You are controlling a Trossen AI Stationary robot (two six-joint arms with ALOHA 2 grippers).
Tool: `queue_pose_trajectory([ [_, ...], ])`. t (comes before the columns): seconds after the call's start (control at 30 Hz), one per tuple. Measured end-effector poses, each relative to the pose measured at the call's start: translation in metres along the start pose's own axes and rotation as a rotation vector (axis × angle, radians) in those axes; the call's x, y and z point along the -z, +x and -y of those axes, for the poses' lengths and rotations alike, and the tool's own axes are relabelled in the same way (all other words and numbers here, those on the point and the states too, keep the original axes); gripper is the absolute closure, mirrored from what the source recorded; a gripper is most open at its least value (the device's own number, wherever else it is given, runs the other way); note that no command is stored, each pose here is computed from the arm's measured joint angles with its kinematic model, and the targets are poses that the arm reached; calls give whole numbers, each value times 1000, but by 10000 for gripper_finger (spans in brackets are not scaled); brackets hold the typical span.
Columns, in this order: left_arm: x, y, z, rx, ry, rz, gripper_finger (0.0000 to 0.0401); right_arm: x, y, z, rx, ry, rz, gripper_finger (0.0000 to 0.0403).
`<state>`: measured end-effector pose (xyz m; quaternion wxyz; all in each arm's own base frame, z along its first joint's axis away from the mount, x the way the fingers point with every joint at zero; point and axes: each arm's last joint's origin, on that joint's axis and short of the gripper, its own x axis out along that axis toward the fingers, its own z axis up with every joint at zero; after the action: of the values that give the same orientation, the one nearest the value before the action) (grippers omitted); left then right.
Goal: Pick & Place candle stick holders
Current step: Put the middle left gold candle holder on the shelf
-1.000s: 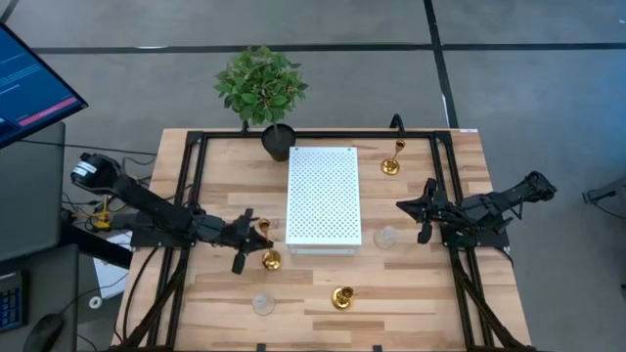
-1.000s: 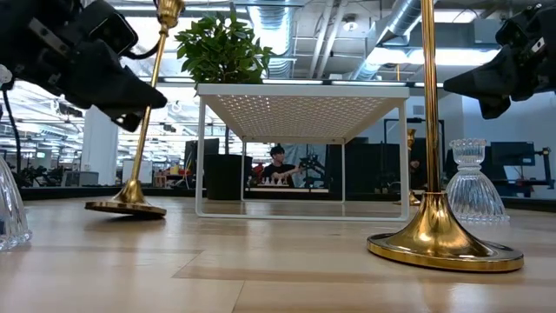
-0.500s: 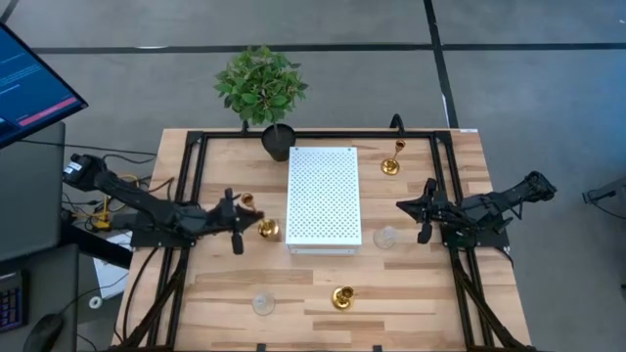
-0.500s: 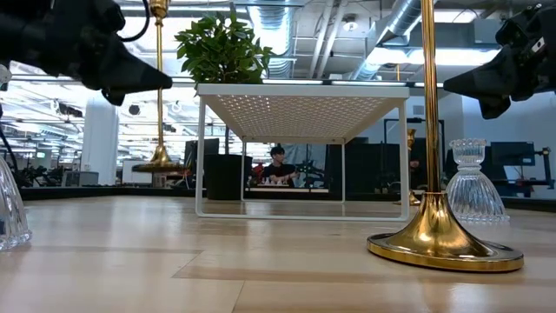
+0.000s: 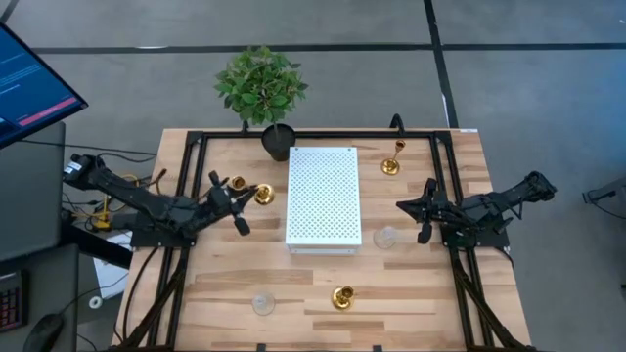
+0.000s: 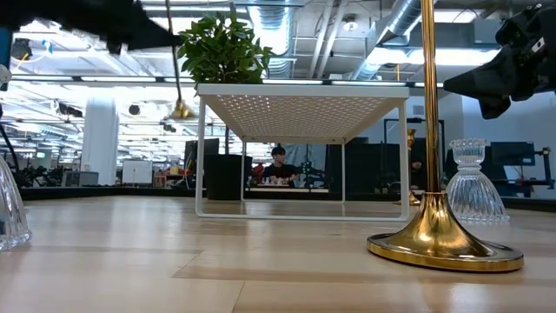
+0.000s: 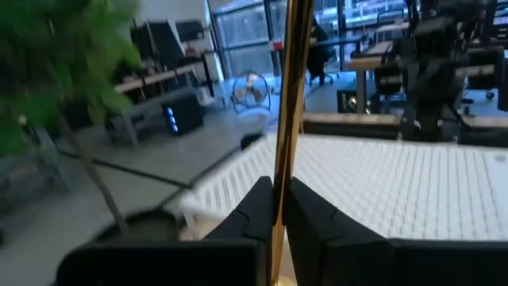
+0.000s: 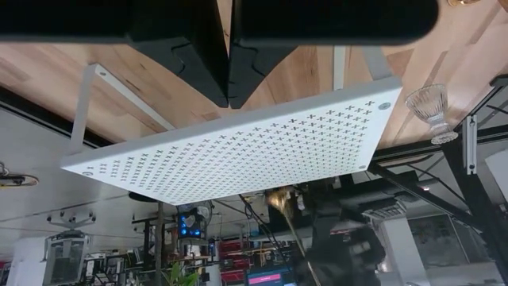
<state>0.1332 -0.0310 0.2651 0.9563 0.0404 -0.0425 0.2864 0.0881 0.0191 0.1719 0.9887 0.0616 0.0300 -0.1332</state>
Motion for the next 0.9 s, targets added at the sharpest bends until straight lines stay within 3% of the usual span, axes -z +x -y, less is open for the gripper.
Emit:
queue_pose_trajectory([
  [0.23,-54,9,-3,-38,60,71,384,0,0,0,0,0,0,403],
  [0.4,-77,24,0,-24,104,111,384,0,0,0,0,0,0,403],
  [0.53,-76,44,5,32,153,124,384,0,0,0,0,0,0,403],
  [0.67,-71,70,4,17,196,98,384,0,0,0,0,-1,0,403],
  [0.8,-65,96,-5,19,168,78,384,0,0,0,0,0,0,403],
  [0.9,-61,112,-13,107,122,79,384,0,0,0,0,0,0,403],
])
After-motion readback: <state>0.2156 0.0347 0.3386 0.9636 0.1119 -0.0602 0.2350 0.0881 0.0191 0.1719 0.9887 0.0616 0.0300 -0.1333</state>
